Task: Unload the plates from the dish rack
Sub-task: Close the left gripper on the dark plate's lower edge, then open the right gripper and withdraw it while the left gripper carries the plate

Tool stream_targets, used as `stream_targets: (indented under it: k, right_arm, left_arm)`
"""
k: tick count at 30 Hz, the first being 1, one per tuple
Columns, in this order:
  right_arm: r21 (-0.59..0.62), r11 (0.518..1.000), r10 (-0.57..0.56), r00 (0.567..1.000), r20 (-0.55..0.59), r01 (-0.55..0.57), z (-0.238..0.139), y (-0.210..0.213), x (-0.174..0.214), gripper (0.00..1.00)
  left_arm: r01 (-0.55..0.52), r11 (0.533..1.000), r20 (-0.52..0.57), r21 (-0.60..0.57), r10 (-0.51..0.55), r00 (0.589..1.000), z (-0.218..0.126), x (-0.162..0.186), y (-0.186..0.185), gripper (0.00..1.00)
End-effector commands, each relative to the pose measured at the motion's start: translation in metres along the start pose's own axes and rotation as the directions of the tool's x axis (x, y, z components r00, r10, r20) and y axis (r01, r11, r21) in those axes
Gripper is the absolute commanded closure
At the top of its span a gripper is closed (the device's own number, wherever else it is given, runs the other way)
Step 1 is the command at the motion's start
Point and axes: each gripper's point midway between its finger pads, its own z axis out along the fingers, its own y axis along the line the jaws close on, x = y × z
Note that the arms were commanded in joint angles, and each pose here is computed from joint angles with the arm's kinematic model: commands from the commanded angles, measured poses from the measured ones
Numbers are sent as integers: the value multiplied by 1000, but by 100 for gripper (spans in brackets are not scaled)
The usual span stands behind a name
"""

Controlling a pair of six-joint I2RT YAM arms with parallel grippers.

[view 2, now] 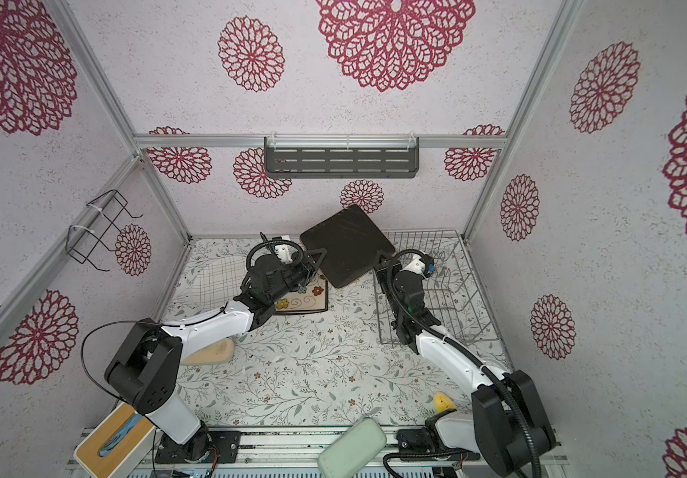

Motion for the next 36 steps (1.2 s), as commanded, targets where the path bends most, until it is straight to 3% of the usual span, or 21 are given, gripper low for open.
stream_targets:
  k: [1,5,11,23,31,36]
  right_arm:
    - [-308,951,53,997,49,-35,-21,104,-26,60]
    - [-292,956,53,997,56,-34,-23,99,-28,40]
    - [-242,970,54,993,103,-27,-30,82,-44,26]
    - [-204,979,28,992,122,-3,-45,65,-65,23]
    - [-183,983,5,997,78,10,-44,59,-63,22]
    - [-153,988,-24,999,39,29,-42,50,-57,22]
  left_arm:
    - [-38,998,-8,46,38,999,3,3,-13,100]
    - [-35,998,18,58,34,999,-1,-3,-20,100]
    - [-34,996,122,81,24,992,-18,-24,-35,100]
    - [44,997,329,65,-63,942,-56,-48,-20,100]
    - [59,997,476,47,-75,876,-81,-61,-27,100]
    - [101,994,586,46,-108,803,-99,-68,-24,100]
